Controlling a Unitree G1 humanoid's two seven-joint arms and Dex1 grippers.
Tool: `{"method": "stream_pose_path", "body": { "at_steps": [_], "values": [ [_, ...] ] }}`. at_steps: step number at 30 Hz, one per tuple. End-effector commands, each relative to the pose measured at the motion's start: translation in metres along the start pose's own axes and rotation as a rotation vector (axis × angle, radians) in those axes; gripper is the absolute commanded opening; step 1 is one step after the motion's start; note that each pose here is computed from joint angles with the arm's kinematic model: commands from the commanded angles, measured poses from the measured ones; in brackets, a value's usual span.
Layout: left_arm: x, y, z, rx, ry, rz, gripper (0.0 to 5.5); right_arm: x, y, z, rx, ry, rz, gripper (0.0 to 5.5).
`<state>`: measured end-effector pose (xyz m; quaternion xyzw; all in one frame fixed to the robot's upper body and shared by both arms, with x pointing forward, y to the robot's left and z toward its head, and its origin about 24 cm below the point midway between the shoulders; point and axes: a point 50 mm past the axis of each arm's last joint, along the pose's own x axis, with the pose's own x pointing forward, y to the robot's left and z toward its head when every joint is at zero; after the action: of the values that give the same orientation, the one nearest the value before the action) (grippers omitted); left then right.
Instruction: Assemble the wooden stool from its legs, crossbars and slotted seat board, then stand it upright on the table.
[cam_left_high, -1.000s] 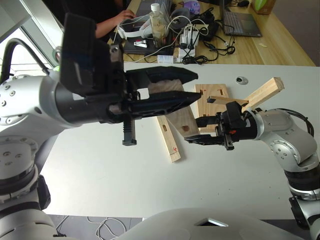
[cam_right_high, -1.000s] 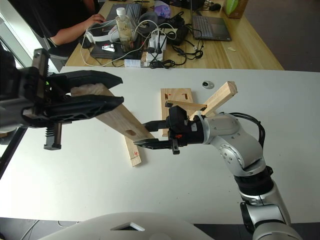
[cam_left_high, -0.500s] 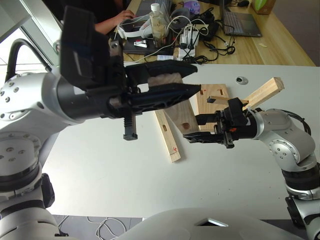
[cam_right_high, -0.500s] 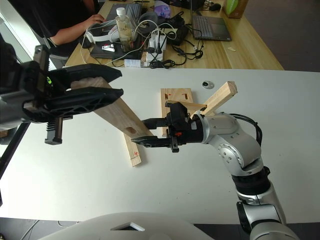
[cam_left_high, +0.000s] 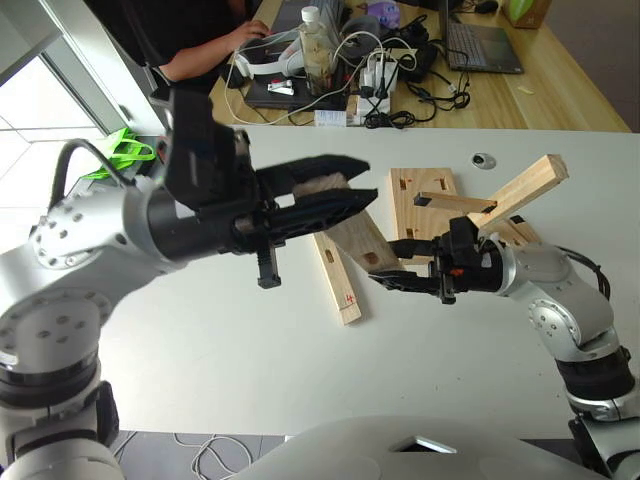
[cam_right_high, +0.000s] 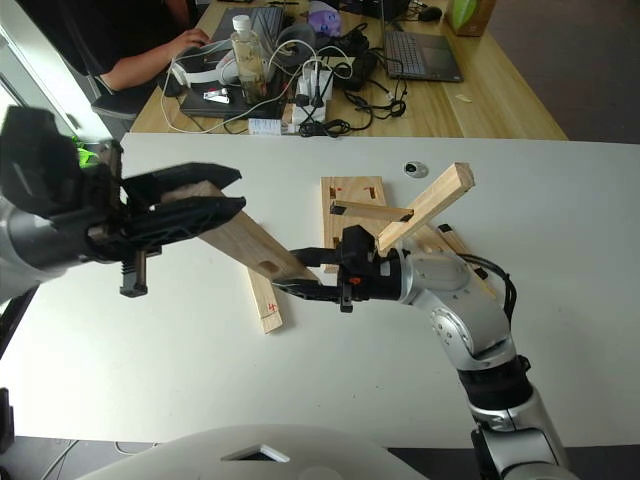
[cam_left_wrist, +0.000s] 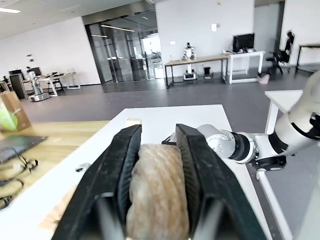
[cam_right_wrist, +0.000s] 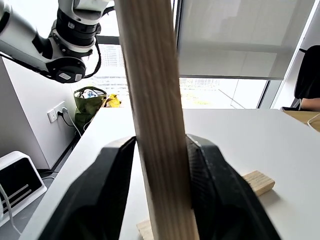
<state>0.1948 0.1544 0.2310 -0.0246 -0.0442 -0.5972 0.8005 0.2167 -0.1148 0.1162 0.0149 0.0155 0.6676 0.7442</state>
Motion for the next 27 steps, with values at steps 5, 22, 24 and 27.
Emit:
{"method": "stream_pose_path", "body": {
  "at_steps": [5, 22, 24, 27],
  "values": [
    [0.0, 0.0, -0.037, -0.103, 0.014, 0.094, 1.21, -0.019, 0.005, -0.034, 0.135, 0.072, -0.053, 1.58],
    [0.033, -0.002, -0.095, -0.361, -0.093, 0.125, 1.21, -0.043, -0.004, -0.057, 0.465, 0.047, 0.085, 1.58],
    [0.033, 0.005, -0.099, -0.402, -0.13, 0.154, 1.21, -0.045, -0.003, -0.06, 0.552, 0.027, 0.095, 1.58],
    [0.031, 0.016, -0.111, -0.507, -0.199, 0.215, 1.21, -0.042, 0.006, -0.069, 0.707, -0.02, 0.135, 1.58]
  ]
}}
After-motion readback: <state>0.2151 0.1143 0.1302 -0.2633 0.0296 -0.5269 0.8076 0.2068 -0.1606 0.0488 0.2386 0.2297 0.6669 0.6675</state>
